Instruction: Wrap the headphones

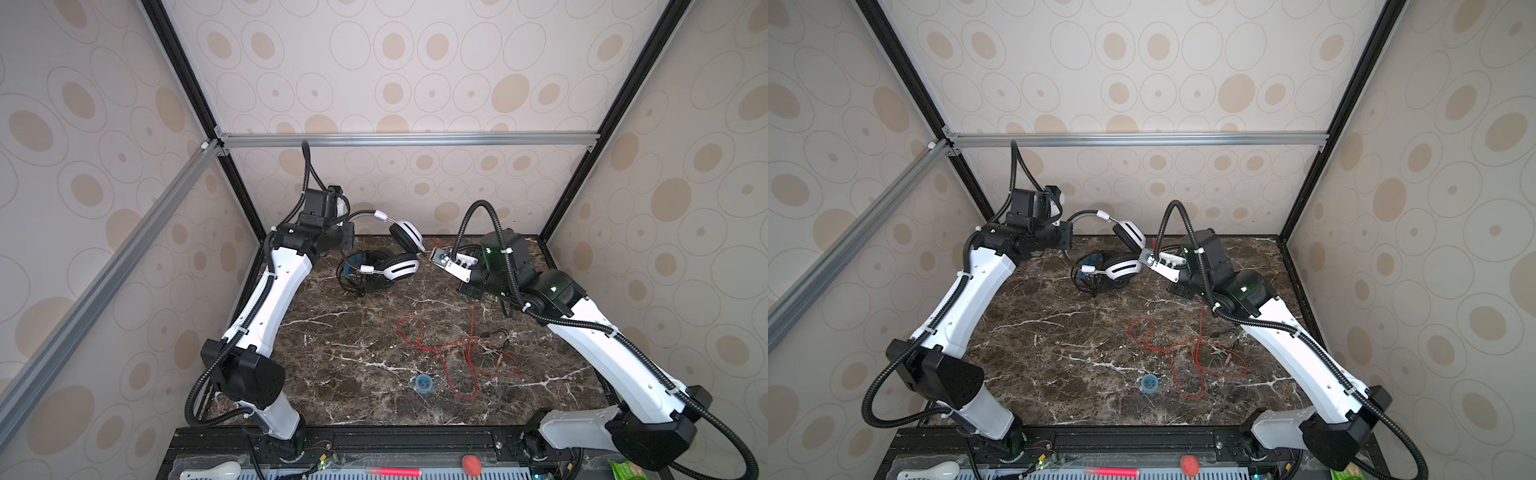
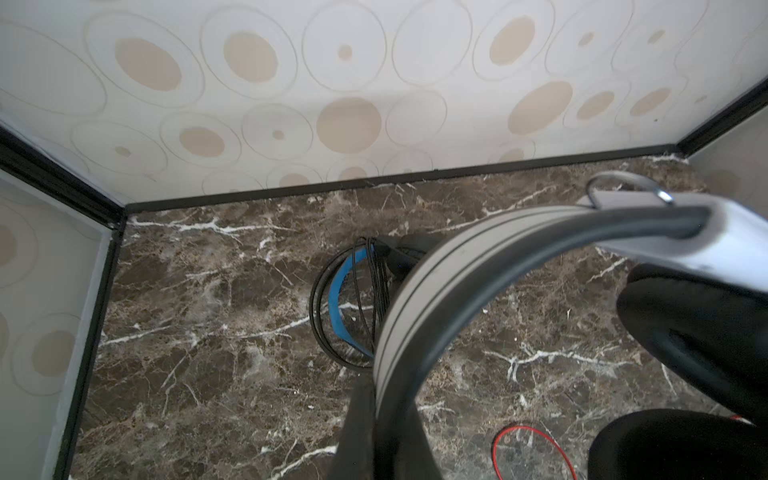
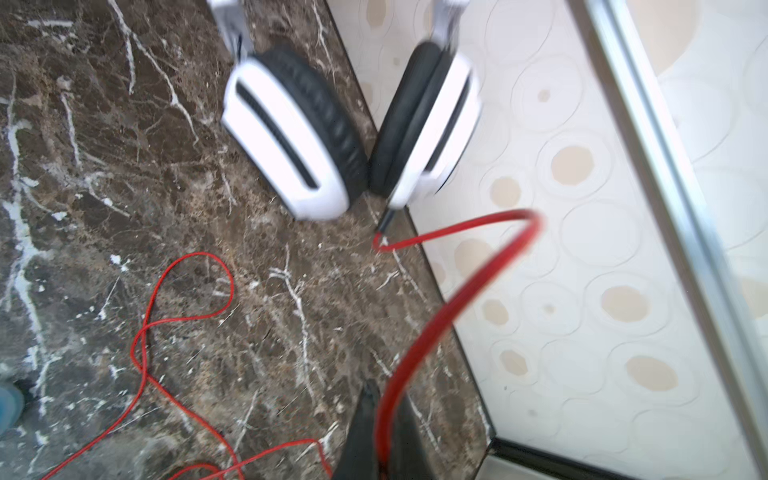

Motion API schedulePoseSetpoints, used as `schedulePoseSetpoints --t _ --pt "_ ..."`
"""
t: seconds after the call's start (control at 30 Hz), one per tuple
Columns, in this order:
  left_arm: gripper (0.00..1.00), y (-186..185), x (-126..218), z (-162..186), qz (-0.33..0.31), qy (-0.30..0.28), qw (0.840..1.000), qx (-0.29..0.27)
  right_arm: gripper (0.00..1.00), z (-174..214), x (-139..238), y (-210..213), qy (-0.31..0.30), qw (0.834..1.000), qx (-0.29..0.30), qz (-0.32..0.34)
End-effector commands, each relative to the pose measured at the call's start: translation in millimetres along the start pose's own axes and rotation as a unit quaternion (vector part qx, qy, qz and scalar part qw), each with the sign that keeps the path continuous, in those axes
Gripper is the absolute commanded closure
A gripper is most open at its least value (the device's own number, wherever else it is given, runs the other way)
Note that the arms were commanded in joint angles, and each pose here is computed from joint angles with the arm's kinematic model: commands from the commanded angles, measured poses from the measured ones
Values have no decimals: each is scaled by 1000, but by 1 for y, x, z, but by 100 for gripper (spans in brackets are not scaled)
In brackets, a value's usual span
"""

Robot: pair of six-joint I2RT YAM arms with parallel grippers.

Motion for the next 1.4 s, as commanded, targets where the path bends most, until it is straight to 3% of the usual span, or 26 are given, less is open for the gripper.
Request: schedulePoseSetpoints --t 0.0,0.2,0.43,0.63,0.83,1.13,1.37 --pt "100 -39 37 -21 77 -70 994 -34 100 -12 0 -3 8 998 61 -19" --pt "100 -71 35 12 118 -43 988 -92 100 -26 -21 -15 5 997 78 -8" --pt "100 -100 43 36 184 -26 974 -130 100 -29 -40 -22 19 999 45 1" --pt "100 -108 56 44 229 -23 964 -136 97 5 -47 -41 68 997 -38 25" --pt "100 -119 66 49 276 -10 951 -136 92 22 -47 -46 76 993 -87 26" --pt "100 -138 88 43 350 -19 931 -104 63 41 -39 -62 13 973 -229 32" --pt "100 -143 106 17 348 -56 932 -79 55 54 -31 -59 -70 944 -322 29"
Point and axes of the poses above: each gripper's point midway between its finger pads, its own x axis back along the fingers, its own y axis along the line the jaws close on, z = x × y, the point moved 3 cm from there along x, back along the fingers, and after that the axes turned 13 degrees about x, right-handed, at the moved point
